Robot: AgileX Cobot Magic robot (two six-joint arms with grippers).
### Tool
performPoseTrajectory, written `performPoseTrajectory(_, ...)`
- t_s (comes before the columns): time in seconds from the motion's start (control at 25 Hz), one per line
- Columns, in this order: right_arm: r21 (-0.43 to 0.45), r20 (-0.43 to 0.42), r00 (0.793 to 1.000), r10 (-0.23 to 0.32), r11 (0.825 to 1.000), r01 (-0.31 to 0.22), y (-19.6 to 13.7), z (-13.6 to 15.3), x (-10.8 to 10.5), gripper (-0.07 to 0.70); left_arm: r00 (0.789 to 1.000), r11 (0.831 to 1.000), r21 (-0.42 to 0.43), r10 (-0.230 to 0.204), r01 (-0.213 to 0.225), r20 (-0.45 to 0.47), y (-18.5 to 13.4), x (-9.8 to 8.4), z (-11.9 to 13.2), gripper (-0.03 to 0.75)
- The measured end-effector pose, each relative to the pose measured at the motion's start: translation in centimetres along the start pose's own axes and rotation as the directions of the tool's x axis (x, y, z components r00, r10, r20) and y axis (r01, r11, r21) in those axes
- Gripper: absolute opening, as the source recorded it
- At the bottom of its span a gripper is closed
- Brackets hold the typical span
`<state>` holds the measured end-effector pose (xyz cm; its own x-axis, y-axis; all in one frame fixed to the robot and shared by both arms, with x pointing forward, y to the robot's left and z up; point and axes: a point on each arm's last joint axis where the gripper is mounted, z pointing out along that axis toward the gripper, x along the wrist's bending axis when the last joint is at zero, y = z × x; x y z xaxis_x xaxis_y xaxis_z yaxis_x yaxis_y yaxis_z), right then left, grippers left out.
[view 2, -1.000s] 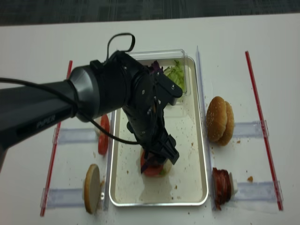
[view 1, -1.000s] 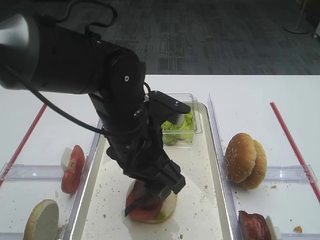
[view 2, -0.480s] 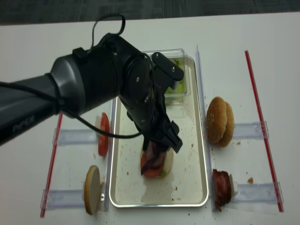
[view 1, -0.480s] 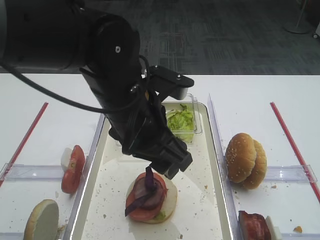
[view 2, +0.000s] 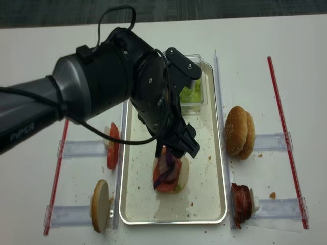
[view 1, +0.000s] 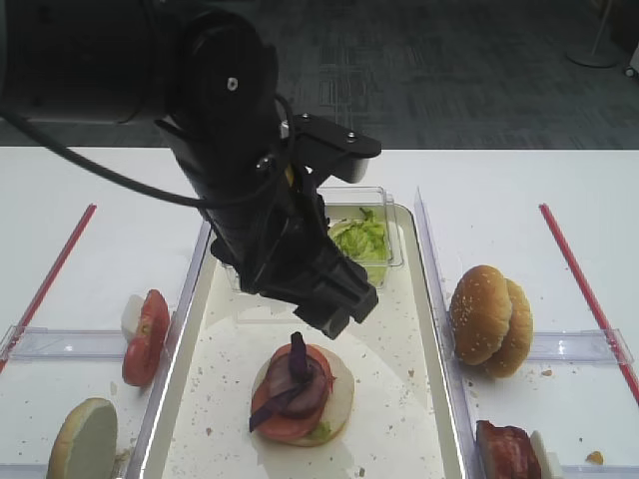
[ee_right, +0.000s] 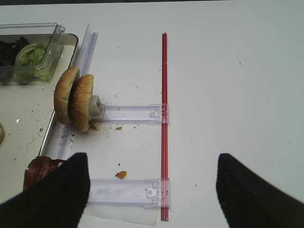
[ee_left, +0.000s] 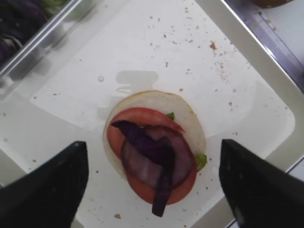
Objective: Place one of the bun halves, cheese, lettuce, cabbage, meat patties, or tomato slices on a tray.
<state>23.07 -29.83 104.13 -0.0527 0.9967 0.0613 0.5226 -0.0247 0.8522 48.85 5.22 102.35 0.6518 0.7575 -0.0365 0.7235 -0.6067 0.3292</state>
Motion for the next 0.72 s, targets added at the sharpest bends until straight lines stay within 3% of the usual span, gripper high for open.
performPoseTrajectory(0.08,0.000,0.000,1.000,0.000,1.000,0.000,0.0,0.0,0.0,0.571,1.000,1.000,-0.002,-0.019,0.019,-0.018,0.1,0.9,0.0,0.524)
performPoseTrajectory(0.2,0.000,0.000,1.000,0.000,1.000,0.000,0.0,0.0,0.0,0.571,0.995,0.996,-0.006,-0.088,0.087,-0.048,0.1,3.6,-0.1,0.524)
performPoseTrajectory(0.36,0.000,0.000,1.000,0.000,1.000,0.000,0.0,0.0,0.0,0.571,0.961,0.972,-0.023,-0.235,0.234,-0.147,-0.5,9.9,-0.6,0.524)
performPoseTrajectory(0.48,0.000,0.000,1.000,0.000,1.000,0.000,0.0,0.0,0.0,0.571,0.903,0.931,-0.035,-0.362,0.364,-0.231,-2.1,15.5,-1.4,0.524)
performPoseTrajectory(0.56,0.000,0.000,1.000,0.000,1.000,0.000,0.0,0.0,0.0,0.571,0.853,0.891,-0.042,-0.445,0.451,-0.273,-3.7,18.9,-2.0,0.524)
performPoseTrajectory(0.72,0.000,0.000,1.000,0.000,1.000,0.000,0.0,0.0,0.0,0.571,0.768,0.819,-0.055,-0.557,0.572,-0.317,-6.5,23.4,-3.1,0.524)
